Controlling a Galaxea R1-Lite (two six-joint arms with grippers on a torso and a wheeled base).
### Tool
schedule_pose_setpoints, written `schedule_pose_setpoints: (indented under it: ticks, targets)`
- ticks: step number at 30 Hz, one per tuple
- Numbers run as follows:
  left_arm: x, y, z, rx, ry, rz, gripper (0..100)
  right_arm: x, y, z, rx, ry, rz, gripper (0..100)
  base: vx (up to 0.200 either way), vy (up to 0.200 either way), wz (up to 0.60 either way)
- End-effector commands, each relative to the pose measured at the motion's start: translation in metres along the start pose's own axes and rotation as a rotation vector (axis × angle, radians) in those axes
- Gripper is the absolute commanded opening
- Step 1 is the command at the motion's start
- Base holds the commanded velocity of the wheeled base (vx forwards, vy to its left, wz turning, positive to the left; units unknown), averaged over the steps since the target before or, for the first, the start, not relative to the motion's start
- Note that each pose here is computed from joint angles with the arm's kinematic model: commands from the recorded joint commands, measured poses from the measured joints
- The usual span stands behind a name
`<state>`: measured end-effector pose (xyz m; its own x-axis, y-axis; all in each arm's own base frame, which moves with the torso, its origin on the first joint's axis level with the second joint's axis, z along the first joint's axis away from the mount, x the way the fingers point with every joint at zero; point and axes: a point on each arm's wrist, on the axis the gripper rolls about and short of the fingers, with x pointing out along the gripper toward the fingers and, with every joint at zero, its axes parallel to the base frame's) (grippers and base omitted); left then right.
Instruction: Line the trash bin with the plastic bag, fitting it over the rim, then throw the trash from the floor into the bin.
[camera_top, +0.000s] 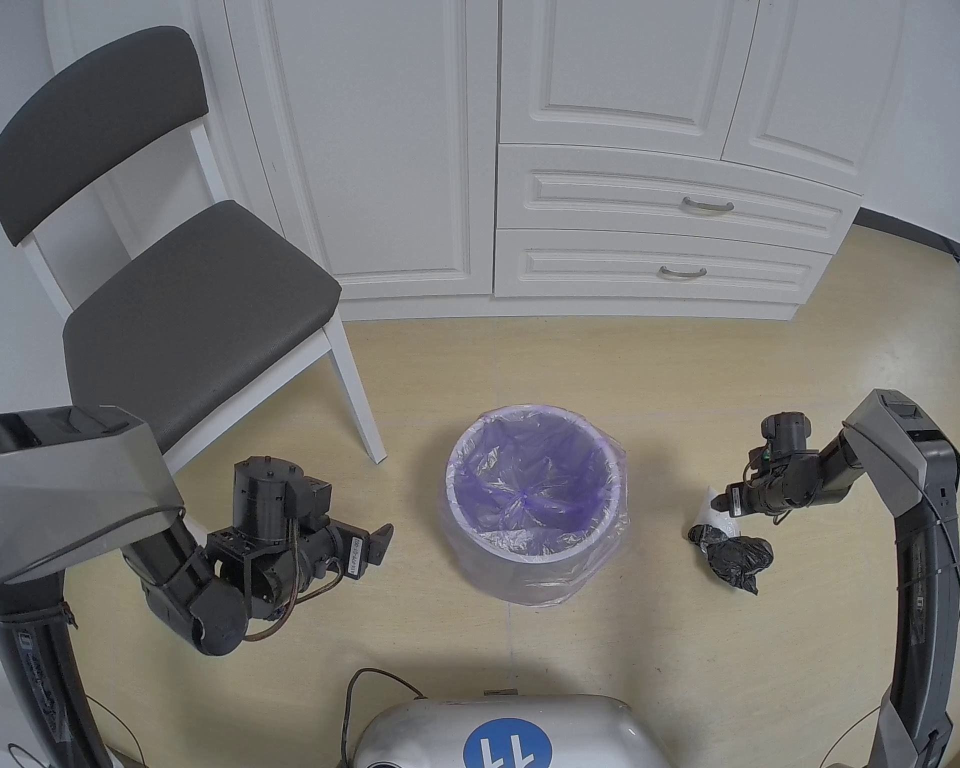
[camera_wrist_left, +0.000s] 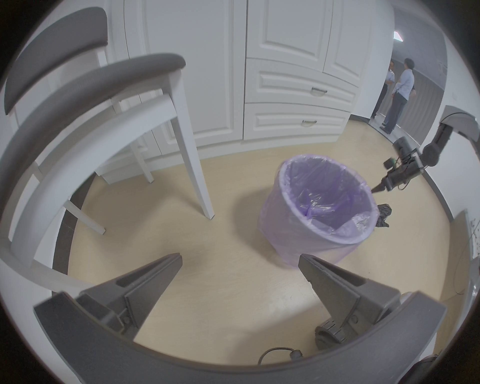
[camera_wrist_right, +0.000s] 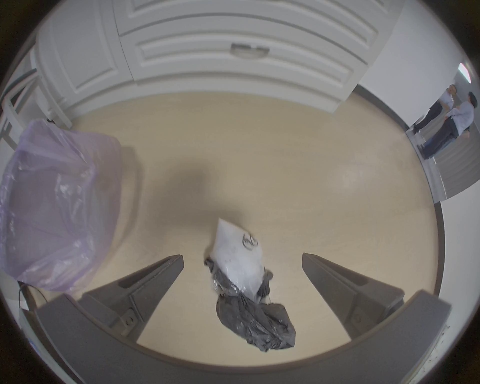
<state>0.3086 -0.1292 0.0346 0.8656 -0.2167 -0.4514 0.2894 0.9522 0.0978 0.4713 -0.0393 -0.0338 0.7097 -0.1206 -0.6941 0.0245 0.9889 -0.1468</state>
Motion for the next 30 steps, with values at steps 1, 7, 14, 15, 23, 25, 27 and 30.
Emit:
schedule_pose_setpoints:
  ticks: [1,7,14,15,23,25,27,30]
  targets:
    - [-0.035,-0.009,-0.004,0.001,-0.086,-0.004,100,0.041,-0.007,-0.015,0.005,0.188,0.087,100,0.0,0.0,0.0]
    - [-0.044,-0.02,-0.009,0.014,-0.134,-0.03,100,0.068,0.003,-0.01,-0.006,0.183,0.118,100,0.0,0.0,0.0]
    - [-0.046,-0.024,-0.007,0.01,-0.166,0.019,100,0.085,0.015,-0.031,-0.026,0.24,0.13,100,0.0,0.0,0.0]
    - [-0.047,-0.024,-0.007,0.011,-0.171,0.02,100,0.086,0.016,-0.034,-0.027,0.249,0.132,100,0.0,0.0,0.0]
    - [-0.06,-0.024,-0.013,0.144,-0.175,0.051,100,0.09,0.021,-0.037,-0.015,0.24,0.127,100,0.0,0.0,0.0]
    - [-0.061,-0.022,-0.008,0.19,-0.208,0.092,100,0.092,0.021,-0.04,-0.011,0.245,0.127,0,0.0,0.0,0.0]
    - [-0.057,-0.02,0.0,0.249,-0.246,0.156,100,0.091,0.019,-0.038,0.022,0.244,0.123,0,0.0,0.0,0.0]
    - [-0.054,-0.011,0.004,0.306,-0.241,0.228,100,0.088,0.019,-0.033,0.091,0.236,0.113,0,0.0,0.0,0.0]
